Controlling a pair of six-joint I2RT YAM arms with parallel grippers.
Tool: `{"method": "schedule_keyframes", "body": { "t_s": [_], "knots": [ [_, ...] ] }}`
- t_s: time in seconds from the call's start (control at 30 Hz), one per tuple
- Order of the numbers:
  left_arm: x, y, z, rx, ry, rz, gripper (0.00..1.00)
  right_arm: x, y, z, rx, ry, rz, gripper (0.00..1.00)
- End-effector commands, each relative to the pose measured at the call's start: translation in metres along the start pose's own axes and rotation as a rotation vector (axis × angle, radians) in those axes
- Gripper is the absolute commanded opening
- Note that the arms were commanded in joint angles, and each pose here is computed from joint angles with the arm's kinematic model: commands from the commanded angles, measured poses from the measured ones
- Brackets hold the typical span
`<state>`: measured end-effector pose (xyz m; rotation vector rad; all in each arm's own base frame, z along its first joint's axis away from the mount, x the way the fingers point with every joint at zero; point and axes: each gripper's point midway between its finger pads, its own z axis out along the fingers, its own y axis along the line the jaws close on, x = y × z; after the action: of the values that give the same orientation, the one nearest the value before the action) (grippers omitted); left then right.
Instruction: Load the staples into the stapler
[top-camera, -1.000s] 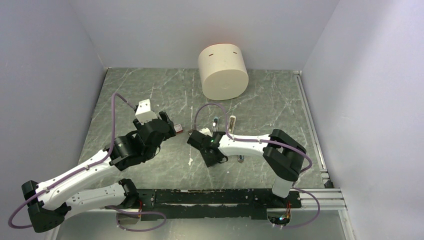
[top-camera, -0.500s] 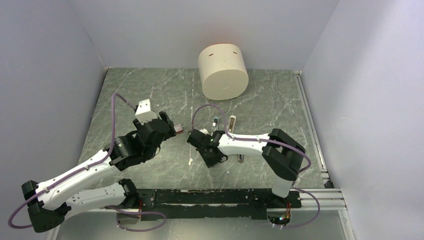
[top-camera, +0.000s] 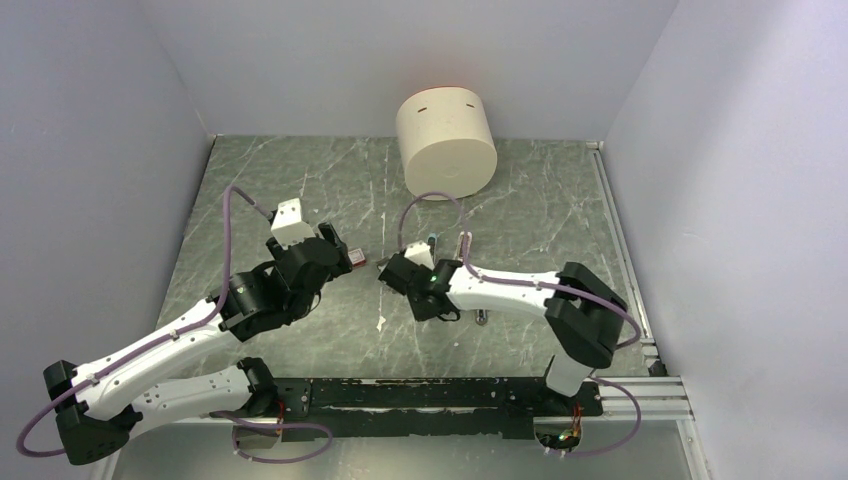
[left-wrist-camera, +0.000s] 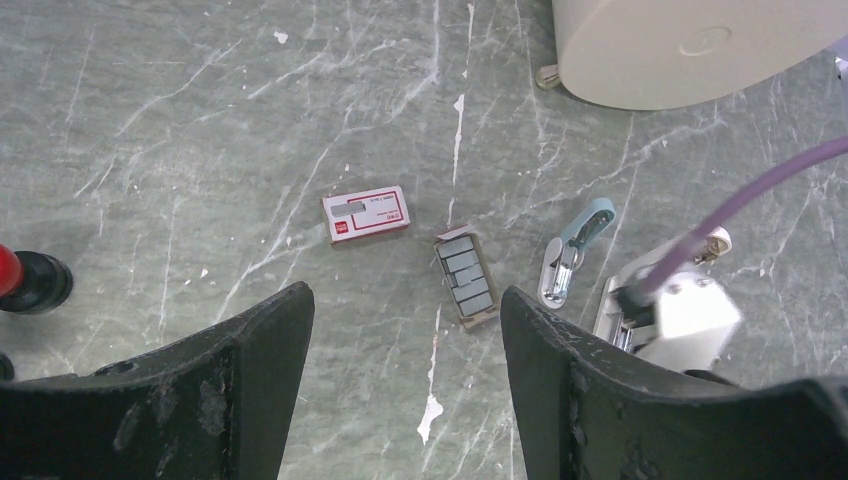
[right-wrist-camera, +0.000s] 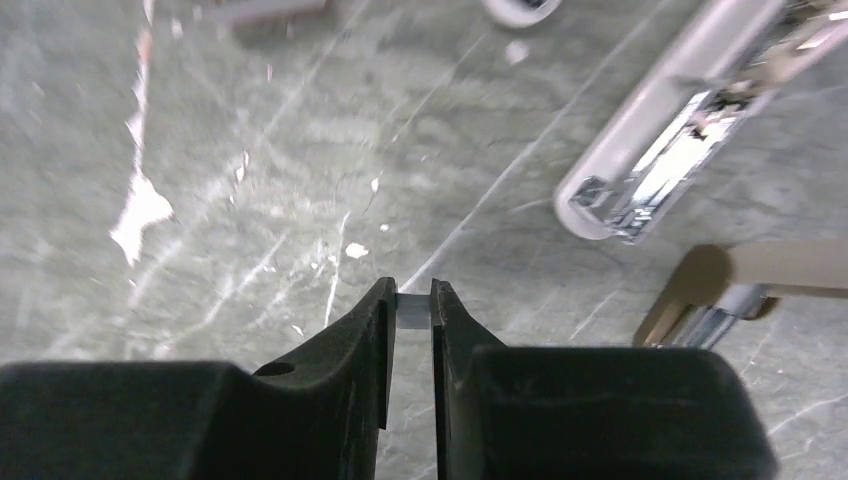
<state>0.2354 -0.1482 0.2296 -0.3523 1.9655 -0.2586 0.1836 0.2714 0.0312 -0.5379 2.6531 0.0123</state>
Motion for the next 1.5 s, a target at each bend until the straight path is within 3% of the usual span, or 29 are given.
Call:
{"method": "schedule_keyframes", "body": {
  "t_s": [0.0, 0.17, 0.37, 1.47],
  "knots": [
    [-0.006, -0.002, 0.000, 0.003, -0.015, -0.024, 0.73, -0.046, -0.028, -0.021, 0.092, -0.193, 0.222, 0.19],
    [-0.005, -0.003, 0.000, 0.011, -0.010, -0.021, 0.73, -0.062, -0.075, -0.022, 0.157, -0.237, 0.424, 0.20],
    [-0.002, -0.006, 0.001, 0.019, -0.001, -0.021, 0.73, -0.071, -0.111, -0.012, 0.221, -0.236, 0.529, 0.20],
    [0.000, -0.003, 0.003, 0.006, -0.001, -0.010, 0.74, -0.054, -0.105, 0.017, 0.217, -0.134, 0.623, 0.20]
  ]
}}
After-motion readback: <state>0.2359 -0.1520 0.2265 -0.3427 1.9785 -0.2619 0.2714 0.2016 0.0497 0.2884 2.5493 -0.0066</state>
